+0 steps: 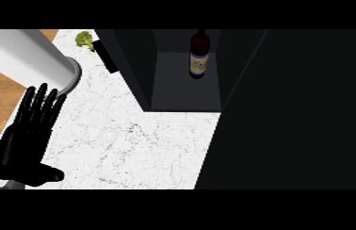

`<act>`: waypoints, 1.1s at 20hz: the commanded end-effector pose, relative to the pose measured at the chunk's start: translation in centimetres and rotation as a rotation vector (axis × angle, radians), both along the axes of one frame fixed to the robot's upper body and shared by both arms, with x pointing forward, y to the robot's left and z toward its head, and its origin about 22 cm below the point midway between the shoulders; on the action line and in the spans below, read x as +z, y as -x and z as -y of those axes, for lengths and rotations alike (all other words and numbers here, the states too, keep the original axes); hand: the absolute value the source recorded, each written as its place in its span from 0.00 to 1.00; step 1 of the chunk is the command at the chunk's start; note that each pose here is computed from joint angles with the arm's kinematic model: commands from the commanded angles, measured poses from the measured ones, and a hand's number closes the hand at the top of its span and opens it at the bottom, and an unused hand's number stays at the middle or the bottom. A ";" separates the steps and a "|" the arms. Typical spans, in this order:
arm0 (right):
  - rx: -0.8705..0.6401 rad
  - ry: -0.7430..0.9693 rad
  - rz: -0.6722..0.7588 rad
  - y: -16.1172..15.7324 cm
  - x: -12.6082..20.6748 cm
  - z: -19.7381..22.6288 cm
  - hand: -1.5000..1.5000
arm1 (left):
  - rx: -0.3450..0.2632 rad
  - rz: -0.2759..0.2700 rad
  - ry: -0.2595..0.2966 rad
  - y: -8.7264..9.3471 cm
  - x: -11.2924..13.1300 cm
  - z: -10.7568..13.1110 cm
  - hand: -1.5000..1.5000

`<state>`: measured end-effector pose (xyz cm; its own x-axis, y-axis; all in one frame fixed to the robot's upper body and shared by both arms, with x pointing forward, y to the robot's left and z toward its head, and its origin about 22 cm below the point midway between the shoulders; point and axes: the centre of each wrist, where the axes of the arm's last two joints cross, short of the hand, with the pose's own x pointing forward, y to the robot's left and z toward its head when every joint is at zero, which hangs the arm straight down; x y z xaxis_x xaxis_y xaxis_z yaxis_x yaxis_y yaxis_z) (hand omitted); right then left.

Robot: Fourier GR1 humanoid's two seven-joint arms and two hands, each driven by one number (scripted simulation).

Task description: Pick up the wine, place it into the cabinet and close the cabinet

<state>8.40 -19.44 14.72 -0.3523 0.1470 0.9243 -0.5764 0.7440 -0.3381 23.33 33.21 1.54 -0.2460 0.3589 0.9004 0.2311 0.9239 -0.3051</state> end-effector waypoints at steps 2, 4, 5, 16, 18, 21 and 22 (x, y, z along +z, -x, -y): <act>0.117 -0.207 -0.069 2.5 4.0 -1.5 1.00 | -0.012 0.012 -0.016 0.6 0.9 -2.2 0.00; 0.122 -0.222 -0.043 2.2 4.1 -1.7 1.00 | -0.003 0.008 -0.004 -0.2 0.7 -1.5 0.00; 0.119 -0.235 -0.038 0.9 2.7 -2.5 1.00 | -0.017 0.021 -0.015 -0.2 0.8 -1.8 0.00; 0.153 -0.203 -0.048 -1.7 3.4 -4.4 1.00 | -0.039 -0.001 -0.011 -0.6 1.5 -3.2 0.00; 0.160 -0.202 -0.052 -3.0 3.3 -5.5 1.00 | -0.059 0.015 -0.012 -1.1 2.1 -3.3 0.00; 0.140 -0.203 -0.040 -5.3 3.5 -7.8 1.00 | -0.050 0.018 -0.007 -1.5 2.6 -3.6 0.00; 0.140 -0.180 -0.034 -6.5 3.7 -9.1 1.00 | -0.042 0.021 -0.013 -1.7 2.6 -4.3 0.00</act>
<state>14.54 -14.24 17.16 -0.3734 0.0471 0.9265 -0.5887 0.7598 -0.2759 24.50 36.94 3.76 -0.2479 0.3570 0.9006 0.2769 0.9170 -0.2873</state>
